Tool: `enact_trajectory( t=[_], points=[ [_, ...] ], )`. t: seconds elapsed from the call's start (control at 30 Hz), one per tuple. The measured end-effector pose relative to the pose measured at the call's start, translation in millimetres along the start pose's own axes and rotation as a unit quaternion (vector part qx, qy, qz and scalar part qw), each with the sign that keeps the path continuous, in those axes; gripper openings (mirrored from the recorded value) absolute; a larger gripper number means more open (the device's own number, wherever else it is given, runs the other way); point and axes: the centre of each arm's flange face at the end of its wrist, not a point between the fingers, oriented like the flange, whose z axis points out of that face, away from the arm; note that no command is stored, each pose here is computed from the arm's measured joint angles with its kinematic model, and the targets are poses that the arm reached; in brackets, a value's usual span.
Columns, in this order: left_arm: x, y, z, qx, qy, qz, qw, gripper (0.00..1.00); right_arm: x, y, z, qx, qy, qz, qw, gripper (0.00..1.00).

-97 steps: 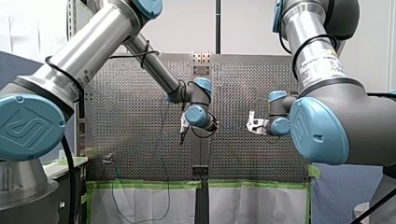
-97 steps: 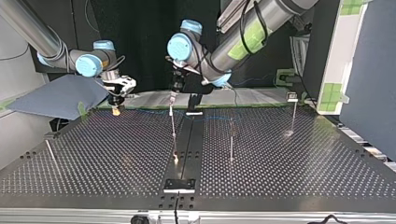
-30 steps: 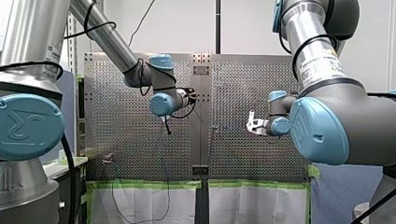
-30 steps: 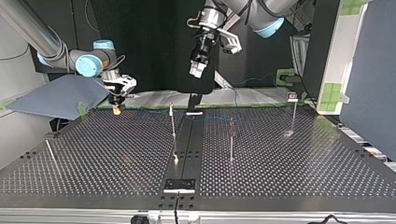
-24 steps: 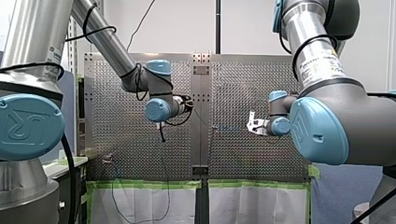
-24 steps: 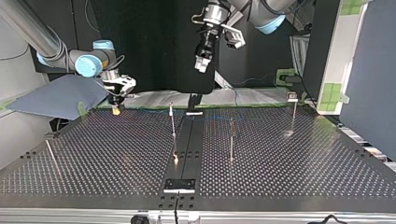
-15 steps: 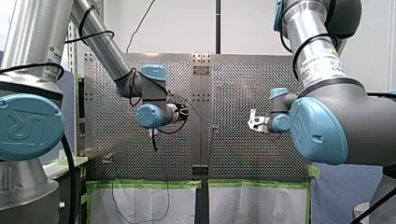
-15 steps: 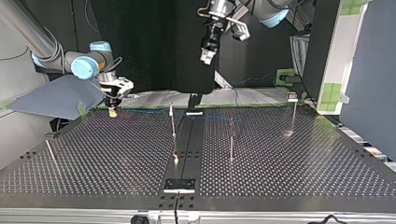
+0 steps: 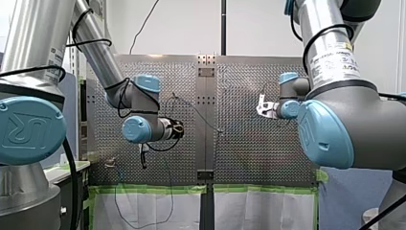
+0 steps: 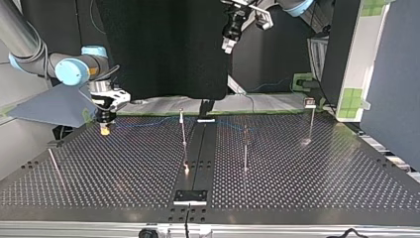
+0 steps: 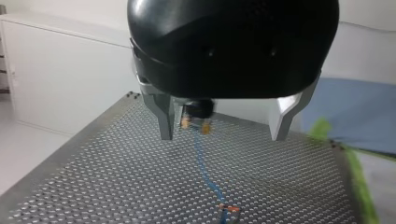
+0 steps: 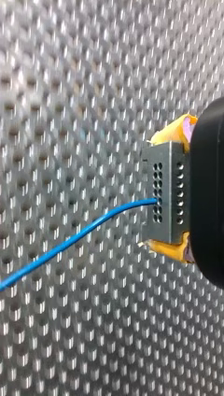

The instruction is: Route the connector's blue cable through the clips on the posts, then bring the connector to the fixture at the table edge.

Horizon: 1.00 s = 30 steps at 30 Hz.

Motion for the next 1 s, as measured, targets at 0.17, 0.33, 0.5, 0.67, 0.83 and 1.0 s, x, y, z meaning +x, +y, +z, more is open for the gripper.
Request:
enact_trajectory(
  t=[0.17, 0.33, 0.5, 0.67, 0.83, 1.0],
  points=[
    [10.8, 8.5, -16.5, -0.002, 0.018, 0.011, 0.9998, 1.00, 31.4, 4.3, -2.8, -0.017, 0.016, -0.0050, 0.9997, 0.00],
    [16.9, 14.4, -26.6, -0.006, 0.029, 0.017, 0.9994, 1.00, 61.0, 11.3, -5.8, -0.039, 0.029, -0.0201, 0.9986, 0.00],
    [17.3, 15.3, -27.4, -0.007, 0.030, 0.021, 0.9993, 1.00, 89.6, 19.7, -13.5, -0.066, 0.036, -0.0412, 0.9963, 0.00],
    [14.6, 14.1, -24.4, -0.005, 0.017, 0.017, 0.9997, 1.00, 107.6, 27.6, -21.9, -0.081, 0.035, -0.0589, 0.9943, 0.00],
    [10.2, 12.5, -19.1, -0.005, -0.006, 0.004, 1.0000, 1.00, 111.1, 40.2, -25.3, -0.094, 0.026, -0.0613, 0.9934, 0.00],
    [3.7, 11.6, -12.1, -0.015, -0.031, -0.005, 0.9994, 1.00, 111.9, 54.5, -26.5, -0.105, 0.022, -0.0605, 0.9924, 0.00]
  ],
)
